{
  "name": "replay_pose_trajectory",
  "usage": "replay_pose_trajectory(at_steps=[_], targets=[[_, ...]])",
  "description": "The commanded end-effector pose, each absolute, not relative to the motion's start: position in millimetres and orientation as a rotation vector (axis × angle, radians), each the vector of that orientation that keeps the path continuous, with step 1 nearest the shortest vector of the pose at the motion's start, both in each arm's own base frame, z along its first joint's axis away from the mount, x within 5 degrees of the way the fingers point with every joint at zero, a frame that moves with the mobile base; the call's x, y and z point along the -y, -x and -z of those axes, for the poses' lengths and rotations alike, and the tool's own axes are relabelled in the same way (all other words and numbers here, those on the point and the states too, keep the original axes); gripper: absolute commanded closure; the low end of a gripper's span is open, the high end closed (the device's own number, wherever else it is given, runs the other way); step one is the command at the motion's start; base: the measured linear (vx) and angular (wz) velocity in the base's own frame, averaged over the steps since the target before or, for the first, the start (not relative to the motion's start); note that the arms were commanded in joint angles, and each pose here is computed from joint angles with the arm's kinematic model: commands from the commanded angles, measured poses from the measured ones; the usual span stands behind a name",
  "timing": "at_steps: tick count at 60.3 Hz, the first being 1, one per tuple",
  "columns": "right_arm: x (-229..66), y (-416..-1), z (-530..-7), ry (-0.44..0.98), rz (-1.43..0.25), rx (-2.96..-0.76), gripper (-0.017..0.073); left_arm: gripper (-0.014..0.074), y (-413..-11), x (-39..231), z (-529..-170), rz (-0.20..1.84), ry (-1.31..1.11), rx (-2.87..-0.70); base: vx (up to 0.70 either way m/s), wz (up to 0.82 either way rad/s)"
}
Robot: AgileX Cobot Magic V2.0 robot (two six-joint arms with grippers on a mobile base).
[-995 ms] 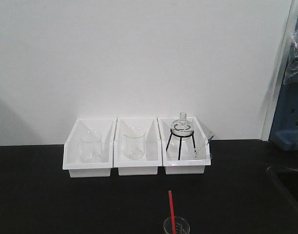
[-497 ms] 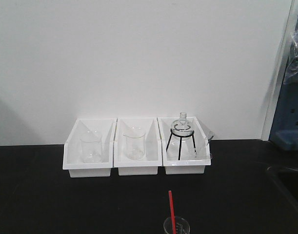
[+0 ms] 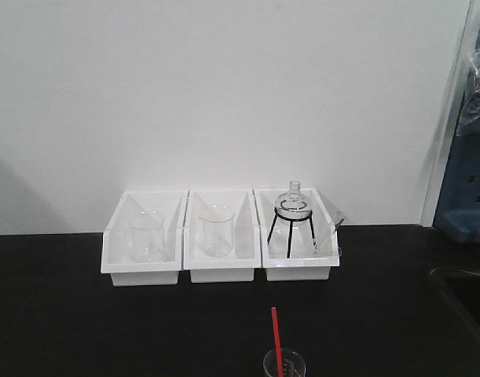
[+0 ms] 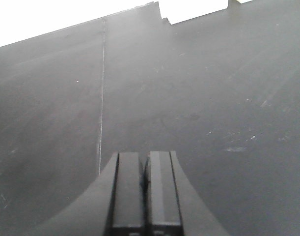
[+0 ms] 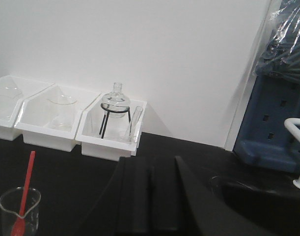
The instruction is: Grab beaker from right and move to left
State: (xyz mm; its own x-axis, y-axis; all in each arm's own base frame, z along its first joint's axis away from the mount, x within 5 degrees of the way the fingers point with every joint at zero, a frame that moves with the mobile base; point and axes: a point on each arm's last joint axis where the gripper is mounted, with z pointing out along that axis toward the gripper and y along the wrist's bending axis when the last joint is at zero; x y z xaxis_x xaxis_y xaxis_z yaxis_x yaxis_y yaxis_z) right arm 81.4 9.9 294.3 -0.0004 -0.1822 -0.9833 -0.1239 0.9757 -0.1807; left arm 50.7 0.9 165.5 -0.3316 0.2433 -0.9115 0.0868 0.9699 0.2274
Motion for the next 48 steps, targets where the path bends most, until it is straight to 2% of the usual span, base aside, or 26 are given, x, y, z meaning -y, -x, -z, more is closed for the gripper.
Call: replay_pose_trajectory(at_steps=[1, 7, 18, 29, 48], targets=[[-6.4, -75.7, -283.8, 0.167, 0.04, -1.512, 0.0564, 0.06, -52.8, 0.0, -166.2, -0.157, -0.239, -1.844, 0.0, 0.0], [-0.7, -68.0, -243.6, 0.03, 0.014, -1.522, 0.0564, 0.06, -52.8, 0.0, -166.2, -0.157, -0.239, -1.844, 0.0, 0.0], [1.9, -57.5, -195.9, -0.076, -0.03, -1.56, 0.0564, 0.06, -52.8, 0.0, -166.2, -0.157, -0.239, -1.844, 0.0, 0.0], [1.8, -56.3, -195.7, -0.018, 0.026, -1.56, 0.0564, 0.06, -52.8, 0.0, -166.2, -0.157, -0.239, -1.844, 0.0, 0.0], [1.3, -56.2, -197.6, -0.013, 0.018, -1.539, 0.0564, 0.06, -52.8, 0.0, -166.2, -0.157, -0.239, -1.844, 0.0, 0.0]])
